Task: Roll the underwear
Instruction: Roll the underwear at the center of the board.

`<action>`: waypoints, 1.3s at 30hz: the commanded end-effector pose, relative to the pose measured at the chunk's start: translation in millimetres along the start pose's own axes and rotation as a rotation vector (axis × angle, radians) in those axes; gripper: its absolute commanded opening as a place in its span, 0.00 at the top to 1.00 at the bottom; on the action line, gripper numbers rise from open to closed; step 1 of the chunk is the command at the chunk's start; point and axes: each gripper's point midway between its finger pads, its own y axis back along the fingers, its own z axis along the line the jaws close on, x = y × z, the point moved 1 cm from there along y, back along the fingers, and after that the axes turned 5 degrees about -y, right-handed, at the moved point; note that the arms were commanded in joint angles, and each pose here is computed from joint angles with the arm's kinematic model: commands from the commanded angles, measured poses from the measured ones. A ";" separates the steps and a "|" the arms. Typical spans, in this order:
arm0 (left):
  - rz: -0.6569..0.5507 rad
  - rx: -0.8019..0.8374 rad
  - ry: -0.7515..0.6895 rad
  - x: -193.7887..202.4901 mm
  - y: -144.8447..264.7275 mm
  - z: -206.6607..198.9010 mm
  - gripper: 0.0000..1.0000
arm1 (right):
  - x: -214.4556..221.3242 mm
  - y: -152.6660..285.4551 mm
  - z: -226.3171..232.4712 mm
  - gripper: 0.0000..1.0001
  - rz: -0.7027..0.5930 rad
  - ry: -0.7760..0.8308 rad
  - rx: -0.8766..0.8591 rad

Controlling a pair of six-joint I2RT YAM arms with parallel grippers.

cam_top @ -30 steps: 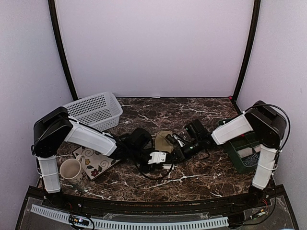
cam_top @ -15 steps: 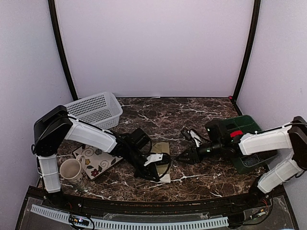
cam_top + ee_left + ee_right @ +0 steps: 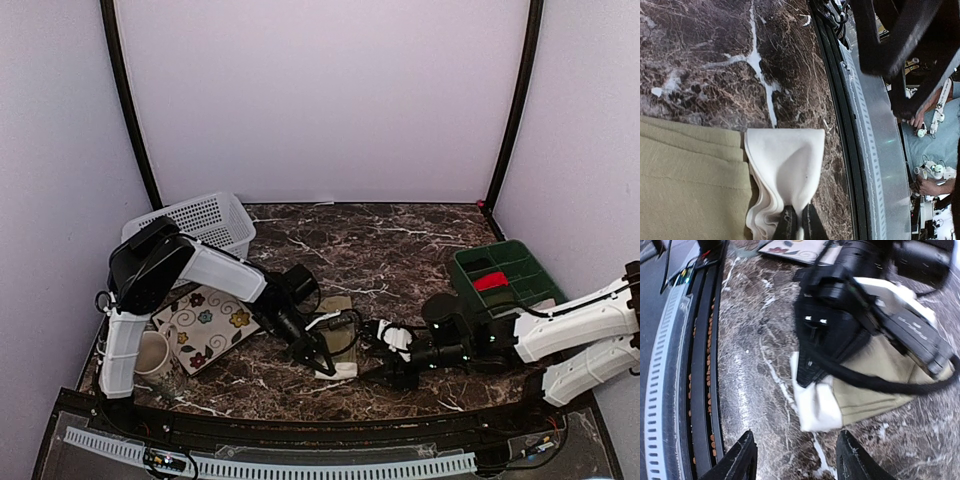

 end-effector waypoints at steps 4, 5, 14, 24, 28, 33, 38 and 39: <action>0.048 -0.007 0.097 19.6 -3.4 14.6 1.00 | -6.1 -30.0 10.2 0.47 0.014 0.221 -0.006; 0.049 -0.005 0.097 20.2 -3.7 14.8 1.00 | -4.8 -34.5 9.2 0.48 0.020 0.227 -0.005; 0.055 -0.006 0.098 23.0 -3.6 16.1 0.99 | 2.3 -59.4 -6.5 0.50 0.024 0.281 0.063; 0.057 -0.039 0.079 18.8 2.5 17.3 0.82 | 21.0 -71.7 -9.3 0.91 0.093 0.253 0.055; 0.043 -0.084 0.051 10.4 14.3 12.9 0.61 | 18.6 -68.8 -4.5 1.00 0.087 0.199 0.020; -0.026 -0.253 -0.016 -5.8 53.1 10.7 0.50 | 14.6 -63.4 0.4 1.00 0.089 0.092 -0.048; -0.146 -0.536 -0.181 -21.2 100.3 3.2 0.37 | 16.2 -63.3 -7.1 1.00 0.095 -0.077 -0.121; -0.170 -0.576 -0.213 -23.1 106.2 -0.7 0.36 | 14.9 -63.8 -11.1 1.00 0.097 -0.115 -0.132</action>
